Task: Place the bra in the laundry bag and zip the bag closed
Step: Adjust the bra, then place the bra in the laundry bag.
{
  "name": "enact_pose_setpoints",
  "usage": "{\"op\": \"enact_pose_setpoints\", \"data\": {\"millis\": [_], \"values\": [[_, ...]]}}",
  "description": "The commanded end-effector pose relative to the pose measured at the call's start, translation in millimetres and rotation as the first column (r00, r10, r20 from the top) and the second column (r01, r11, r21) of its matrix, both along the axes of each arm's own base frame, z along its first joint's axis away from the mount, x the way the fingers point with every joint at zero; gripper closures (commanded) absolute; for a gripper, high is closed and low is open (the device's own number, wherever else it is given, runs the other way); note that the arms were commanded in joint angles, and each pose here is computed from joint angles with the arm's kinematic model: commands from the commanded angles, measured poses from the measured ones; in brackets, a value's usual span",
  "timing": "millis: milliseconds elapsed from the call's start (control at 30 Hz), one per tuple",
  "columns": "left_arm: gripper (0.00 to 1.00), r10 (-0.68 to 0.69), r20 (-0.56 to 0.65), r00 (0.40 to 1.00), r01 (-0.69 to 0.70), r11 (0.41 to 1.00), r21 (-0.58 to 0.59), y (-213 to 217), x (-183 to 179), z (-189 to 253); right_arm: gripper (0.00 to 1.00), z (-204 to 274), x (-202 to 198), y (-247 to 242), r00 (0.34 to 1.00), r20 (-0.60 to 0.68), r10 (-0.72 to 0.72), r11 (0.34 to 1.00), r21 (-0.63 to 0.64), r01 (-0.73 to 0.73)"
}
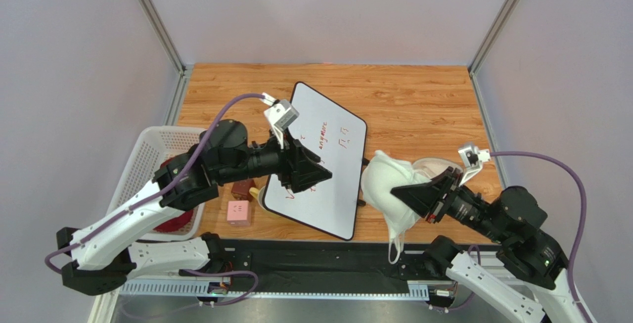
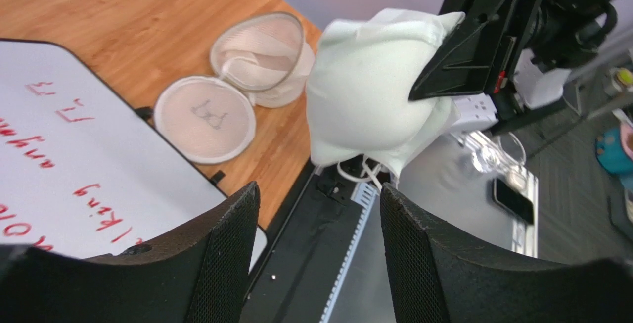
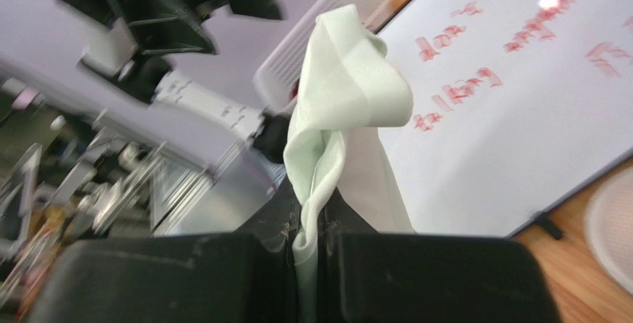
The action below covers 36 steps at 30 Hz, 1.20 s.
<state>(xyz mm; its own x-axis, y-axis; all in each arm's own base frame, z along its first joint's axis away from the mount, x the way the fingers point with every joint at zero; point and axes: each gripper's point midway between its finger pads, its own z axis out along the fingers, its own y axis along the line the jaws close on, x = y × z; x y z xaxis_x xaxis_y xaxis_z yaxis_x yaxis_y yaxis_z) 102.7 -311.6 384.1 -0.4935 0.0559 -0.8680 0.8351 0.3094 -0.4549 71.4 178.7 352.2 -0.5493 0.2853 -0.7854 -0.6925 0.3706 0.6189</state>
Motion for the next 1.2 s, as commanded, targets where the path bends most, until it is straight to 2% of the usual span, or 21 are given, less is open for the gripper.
{"op": "enact_pose_setpoints", "data": {"millis": [0, 133, 167, 233, 267, 333, 367, 400, 433, 467, 533, 567, 600, 667, 700, 733, 800, 867, 900, 1033, 1167], "values": [[0.36, 0.214, -0.030, 0.976, -0.215, 0.976, -0.036, 13, 32, -1, 1.00, -6, 51, -67, 0.886, 0.028, -0.462, 0.885, -0.044, 0.463], [0.50, 0.186, -0.097, 0.978, -0.185, 0.983, 0.016, -15, 38, -29, 1.00, -1, 74, -104, 0.758, 0.087, -0.647, 0.753, -0.082, 0.653], [0.51, 0.187, -0.115, 0.976, -0.185, 0.982, 0.032, -29, 45, -40, 1.00, -6, 88, -117, 0.683, 0.101, -0.723, 0.670, -0.137, 0.729], [0.51, 0.174, -0.156, 0.972, -0.169, 0.985, 0.046, -46, 49, -49, 1.00, -4, 98, -132, 0.615, 0.168, -0.770, 0.581, -0.213, 0.785], [0.50, 0.178, -0.179, 0.968, -0.163, 0.982, 0.095, -61, 59, -68, 1.00, -2, 105, -144, 0.551, 0.197, -0.811, 0.508, -0.229, 0.830], [0.47, 0.149, -0.175, 0.973, -0.132, 0.986, 0.106, -80, 67, -67, 1.00, 8, 119, -144, 0.512, 0.264, -0.817, 0.451, -0.259, 0.854], [0.47, 0.170, -0.201, 0.965, -0.136, 0.976, 0.171, -93, 82, -93, 1.00, 11, 125, -150, 0.466, 0.292, -0.835, 0.395, -0.271, 0.878], [0.47, 0.185, -0.227, 0.956, -0.140, 0.969, 0.201, -98, 90, -102, 1.00, 12, 134, -148, 0.443, 0.311, -0.841, 0.361, -0.288, 0.887], [0.49, 0.160, -0.262, 0.952, -0.113, 0.976, 0.185, -107, 94, -90, 1.00, 14, 139, -150, 0.422, 0.347, -0.837, 0.324, -0.306, 0.895], [0.50, 0.161, -0.328, 0.931, -0.085, 0.968, 0.236, -119, 101, -116, 1.00, 14, 143, -153, 0.393, 0.368, -0.843, 0.284, -0.318, 0.905], [0.48, 0.112, -0.350, 0.930, -0.041, 0.978, 0.204, -137, 107, -114, 1.00, 10, 154, -152, 0.370, 0.387, -0.845, 0.249, -0.329, 0.911], [0.48, 0.112, -0.366, 0.924, -0.032, 0.976, 0.216, -148, 113, -129, 1.00, 7, 159, -145, 0.396, 0.374, -0.839, 0.279, -0.328, 0.902], [0.48, 0.108, -0.371, 0.922, -0.031, 0.978, 0.208, -156, 116, -131, 1.00, 5, 164, -154, 0.361, 0.362, -0.860, 0.245, -0.327, 0.913], [0.48, 0.168, -0.387, 0.907, -0.058, 0.958, 0.279, -166, 127, -164, 1.00, -7, 176, -149, 0.394, 0.312, -0.865, 0.280, -0.352, 0.893], [0.48, 0.217, -0.371, 0.903, -0.104, 0.948, 0.301, -169, 136, -167, 1.00, -12, 181, -163, 0.355, 0.296, -0.887, 0.237, -0.367, 0.900], [0.48, 0.253, -0.393, 0.884, -0.103, 0.926, 0.364, -172, 137, -194, 1.00, -21, 188, -158, 0.387, 0.273, -0.881, 0.265, -0.394, 0.880], [0.48, 0.280, -0.412, 0.867, -0.116, 0.918, 0.380, -179, 139, -207, 1.00, -32, 195, -173, 0.347, 0.252, -0.904, 0.217, -0.429, 0.877], [0.46, 0.317, -0.395, 0.862, -0.140, 0.899, 0.416, -187, 141, -230, 1.00, -46, 202, -174, 0.357, 0.241, -0.902, 0.215, -0.465, 0.859], [0.45, 0.323, -0.385, 0.864, -0.150, 0.897, 0.416, -191, 142, -233, 1.00, -42, 208, -175, 0.348, 0.247, -0.904, 0.217, -0.438, 0.872], [0.45, 0.285, -0.349, 0.893, -0.122, 0.898, 0.423, -212, 136, -251, 1.00, -44, 223, -163, 0.388, 0.288, -0.876, 0.277, -0.358, 0.892], [0.44, 0.229, -0.339, 0.912, -0.070, 0.905, 0.421, -221, 121, -266, 1.00, -43, 233, -160, 0.383, 0.342, -0.858, 0.287, -0.298, 0.910]]}}
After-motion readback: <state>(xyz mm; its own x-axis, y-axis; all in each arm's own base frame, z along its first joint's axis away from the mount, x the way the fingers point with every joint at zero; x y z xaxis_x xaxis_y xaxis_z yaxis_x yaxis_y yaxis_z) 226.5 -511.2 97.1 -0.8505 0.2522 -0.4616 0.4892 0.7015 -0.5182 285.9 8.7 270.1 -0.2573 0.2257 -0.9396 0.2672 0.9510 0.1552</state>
